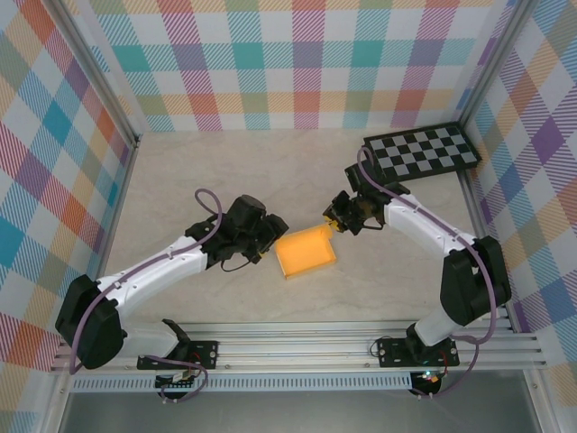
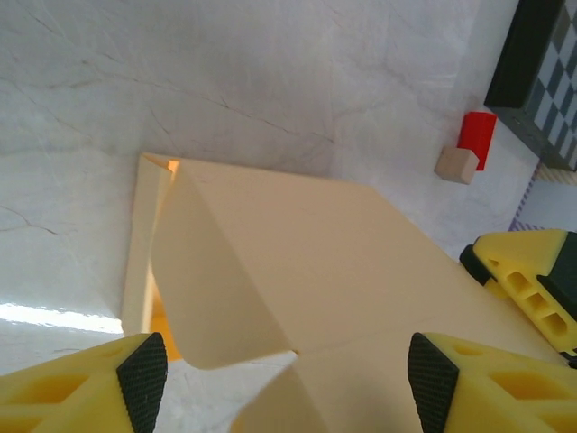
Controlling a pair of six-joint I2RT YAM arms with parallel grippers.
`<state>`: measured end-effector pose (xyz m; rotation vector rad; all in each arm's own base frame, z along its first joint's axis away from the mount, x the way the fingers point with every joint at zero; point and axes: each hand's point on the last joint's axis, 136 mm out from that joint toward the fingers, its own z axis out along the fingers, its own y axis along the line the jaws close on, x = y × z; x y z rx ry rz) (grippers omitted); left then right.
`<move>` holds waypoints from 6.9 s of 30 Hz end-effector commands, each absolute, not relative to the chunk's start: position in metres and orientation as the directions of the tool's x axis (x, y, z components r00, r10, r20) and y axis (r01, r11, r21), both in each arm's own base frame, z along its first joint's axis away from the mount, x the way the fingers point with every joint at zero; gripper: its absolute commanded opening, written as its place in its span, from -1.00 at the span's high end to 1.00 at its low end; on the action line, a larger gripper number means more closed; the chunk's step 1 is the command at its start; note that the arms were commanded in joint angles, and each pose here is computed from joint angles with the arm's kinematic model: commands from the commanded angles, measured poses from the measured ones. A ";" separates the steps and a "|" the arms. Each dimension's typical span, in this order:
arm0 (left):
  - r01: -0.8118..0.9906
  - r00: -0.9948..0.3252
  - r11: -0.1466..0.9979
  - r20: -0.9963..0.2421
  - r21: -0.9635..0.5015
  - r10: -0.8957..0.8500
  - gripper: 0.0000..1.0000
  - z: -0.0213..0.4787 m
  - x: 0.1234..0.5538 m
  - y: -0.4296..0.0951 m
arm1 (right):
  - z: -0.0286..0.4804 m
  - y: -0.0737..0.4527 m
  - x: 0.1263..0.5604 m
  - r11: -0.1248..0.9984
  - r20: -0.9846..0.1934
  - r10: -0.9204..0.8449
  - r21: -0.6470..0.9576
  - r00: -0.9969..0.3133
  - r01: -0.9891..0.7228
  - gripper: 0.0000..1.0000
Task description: Fold the paper box
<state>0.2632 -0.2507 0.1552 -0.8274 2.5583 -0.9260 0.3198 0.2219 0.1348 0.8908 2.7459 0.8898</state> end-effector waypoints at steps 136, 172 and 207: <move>-0.166 -0.912 0.984 -0.368 -0.071 -0.180 0.25 0.059 0.294 -0.239 | 0.076 0.270 0.283 0.839 0.023 0.278 0.481 -0.960 0.254 0.36; -0.125 -0.933 0.935 -0.280 -0.332 -0.224 0.16 0.085 0.289 -0.255 | 0.072 0.239 0.309 0.781 -0.053 0.520 0.434 -0.853 0.449 0.36; -0.114 -0.932 0.950 -0.300 -0.292 -0.204 0.05 0.090 0.310 -0.248 | 0.090 0.198 0.287 0.924 -0.208 0.297 0.310 -0.932 0.226 0.21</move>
